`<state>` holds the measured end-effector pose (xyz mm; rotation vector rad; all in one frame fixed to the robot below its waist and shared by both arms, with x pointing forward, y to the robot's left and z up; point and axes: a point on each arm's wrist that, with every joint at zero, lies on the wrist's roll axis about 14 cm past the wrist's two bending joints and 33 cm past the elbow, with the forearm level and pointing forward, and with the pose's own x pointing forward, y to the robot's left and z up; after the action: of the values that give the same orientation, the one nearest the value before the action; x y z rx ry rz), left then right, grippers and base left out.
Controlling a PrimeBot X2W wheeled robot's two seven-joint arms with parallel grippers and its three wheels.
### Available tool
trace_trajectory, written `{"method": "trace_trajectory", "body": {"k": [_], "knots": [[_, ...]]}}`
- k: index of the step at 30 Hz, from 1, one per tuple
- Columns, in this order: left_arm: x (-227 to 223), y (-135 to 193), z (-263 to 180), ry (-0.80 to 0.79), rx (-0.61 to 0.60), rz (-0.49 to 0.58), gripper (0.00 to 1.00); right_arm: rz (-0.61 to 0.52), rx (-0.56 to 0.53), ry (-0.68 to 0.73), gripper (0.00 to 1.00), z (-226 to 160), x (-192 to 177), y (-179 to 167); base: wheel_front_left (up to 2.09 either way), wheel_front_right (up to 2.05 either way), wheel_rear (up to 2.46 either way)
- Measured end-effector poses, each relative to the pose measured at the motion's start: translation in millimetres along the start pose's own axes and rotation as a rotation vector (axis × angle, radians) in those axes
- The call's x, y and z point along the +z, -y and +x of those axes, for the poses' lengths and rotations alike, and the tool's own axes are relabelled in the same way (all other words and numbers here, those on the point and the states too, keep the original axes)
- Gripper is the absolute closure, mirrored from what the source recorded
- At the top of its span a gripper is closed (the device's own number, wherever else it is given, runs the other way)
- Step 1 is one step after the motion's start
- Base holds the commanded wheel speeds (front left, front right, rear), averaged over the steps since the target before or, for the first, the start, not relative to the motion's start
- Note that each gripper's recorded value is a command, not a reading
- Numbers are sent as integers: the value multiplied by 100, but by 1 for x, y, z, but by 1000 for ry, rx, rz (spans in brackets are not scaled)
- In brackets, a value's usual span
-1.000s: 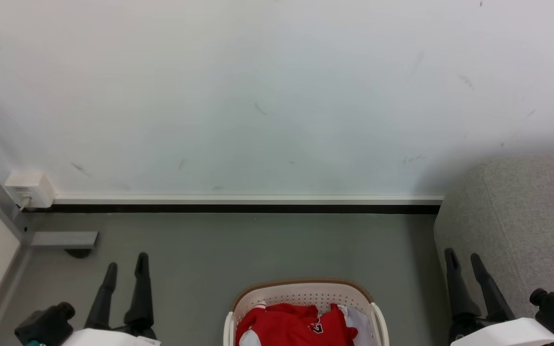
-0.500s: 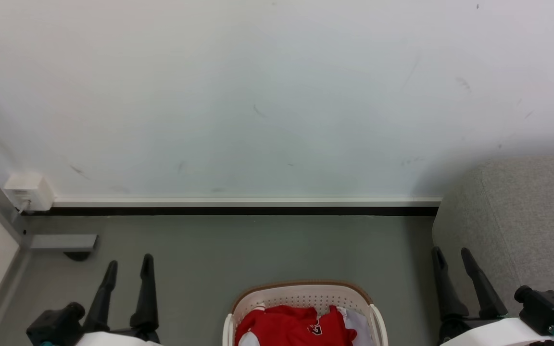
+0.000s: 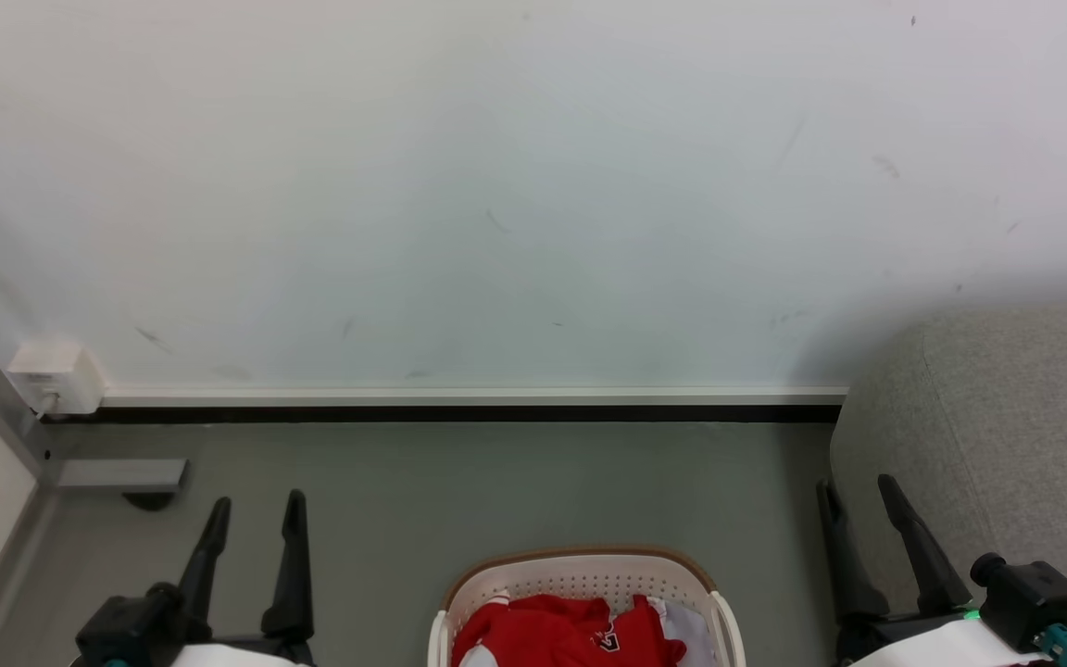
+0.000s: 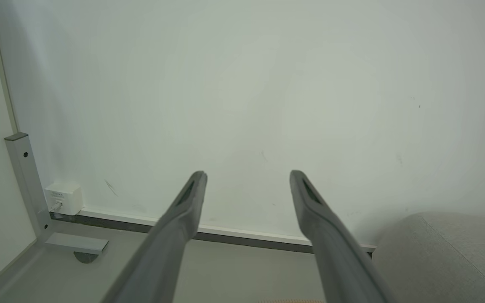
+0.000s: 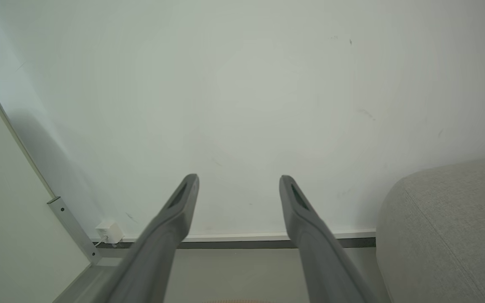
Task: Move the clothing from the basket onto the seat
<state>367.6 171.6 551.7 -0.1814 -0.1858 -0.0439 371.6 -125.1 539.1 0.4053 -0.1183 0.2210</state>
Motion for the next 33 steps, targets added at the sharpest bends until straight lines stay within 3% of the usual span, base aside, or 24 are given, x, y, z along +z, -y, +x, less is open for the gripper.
{"method": "trace_trajectory", "body": {"k": [33], "knots": [[12,15,-1,71,-69,202,0,-181,75,49,0,-1,8,-19,0,0,0]]}}
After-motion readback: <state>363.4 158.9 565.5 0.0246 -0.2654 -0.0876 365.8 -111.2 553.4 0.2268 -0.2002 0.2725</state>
